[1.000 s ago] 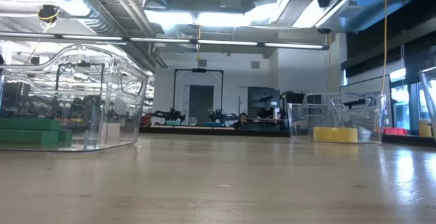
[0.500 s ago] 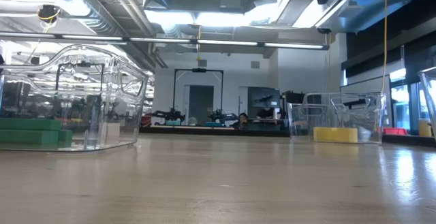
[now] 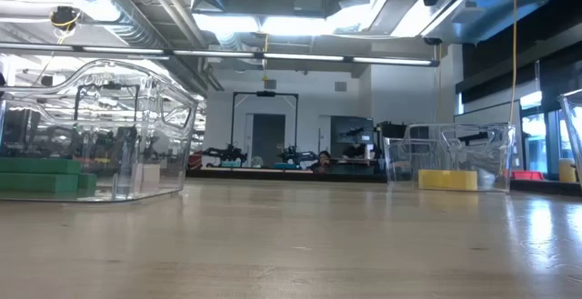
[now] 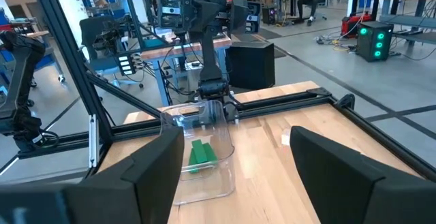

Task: Sort & place blocks by color
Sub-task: Put the top brown block into the bottom right transparent bin

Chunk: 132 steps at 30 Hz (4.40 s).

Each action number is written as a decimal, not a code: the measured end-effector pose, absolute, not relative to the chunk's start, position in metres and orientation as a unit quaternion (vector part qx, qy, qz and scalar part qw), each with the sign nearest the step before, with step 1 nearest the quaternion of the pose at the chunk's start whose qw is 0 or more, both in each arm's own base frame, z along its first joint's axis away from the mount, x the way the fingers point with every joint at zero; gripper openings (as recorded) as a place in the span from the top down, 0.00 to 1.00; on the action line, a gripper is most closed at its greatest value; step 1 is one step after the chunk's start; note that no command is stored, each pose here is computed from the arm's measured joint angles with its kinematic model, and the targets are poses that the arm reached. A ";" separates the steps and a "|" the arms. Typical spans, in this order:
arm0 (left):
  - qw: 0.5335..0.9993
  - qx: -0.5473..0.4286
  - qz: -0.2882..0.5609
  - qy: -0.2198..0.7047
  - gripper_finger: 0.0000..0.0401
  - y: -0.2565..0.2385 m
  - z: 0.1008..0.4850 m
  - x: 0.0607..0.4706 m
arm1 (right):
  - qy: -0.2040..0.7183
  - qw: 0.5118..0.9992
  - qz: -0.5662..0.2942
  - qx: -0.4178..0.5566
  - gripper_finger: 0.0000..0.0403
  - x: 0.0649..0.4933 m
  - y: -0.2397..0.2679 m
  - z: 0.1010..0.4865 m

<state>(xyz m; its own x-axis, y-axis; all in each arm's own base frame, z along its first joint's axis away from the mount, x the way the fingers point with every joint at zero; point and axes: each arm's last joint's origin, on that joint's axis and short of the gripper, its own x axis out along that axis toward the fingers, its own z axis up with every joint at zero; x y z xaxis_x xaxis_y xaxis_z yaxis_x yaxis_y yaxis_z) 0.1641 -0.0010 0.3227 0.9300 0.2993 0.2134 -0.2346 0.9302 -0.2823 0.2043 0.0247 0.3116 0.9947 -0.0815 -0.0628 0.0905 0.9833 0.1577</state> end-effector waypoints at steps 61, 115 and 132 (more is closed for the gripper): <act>0.673 -0.304 0.353 0.575 0.36 0.161 0.164 0.194 | 0.038 0.989 -0.046 0.132 0.33 0.204 0.025 0.309; 0.681 -0.258 0.316 0.609 0.70 0.164 0.143 0.202 | 0.037 0.989 -0.046 0.132 0.33 0.204 0.025 0.309; 0.917 -0.216 0.235 0.239 0.70 0.076 0.280 0.222 | 0.036 0.989 -0.046 0.132 0.33 0.204 0.025 0.309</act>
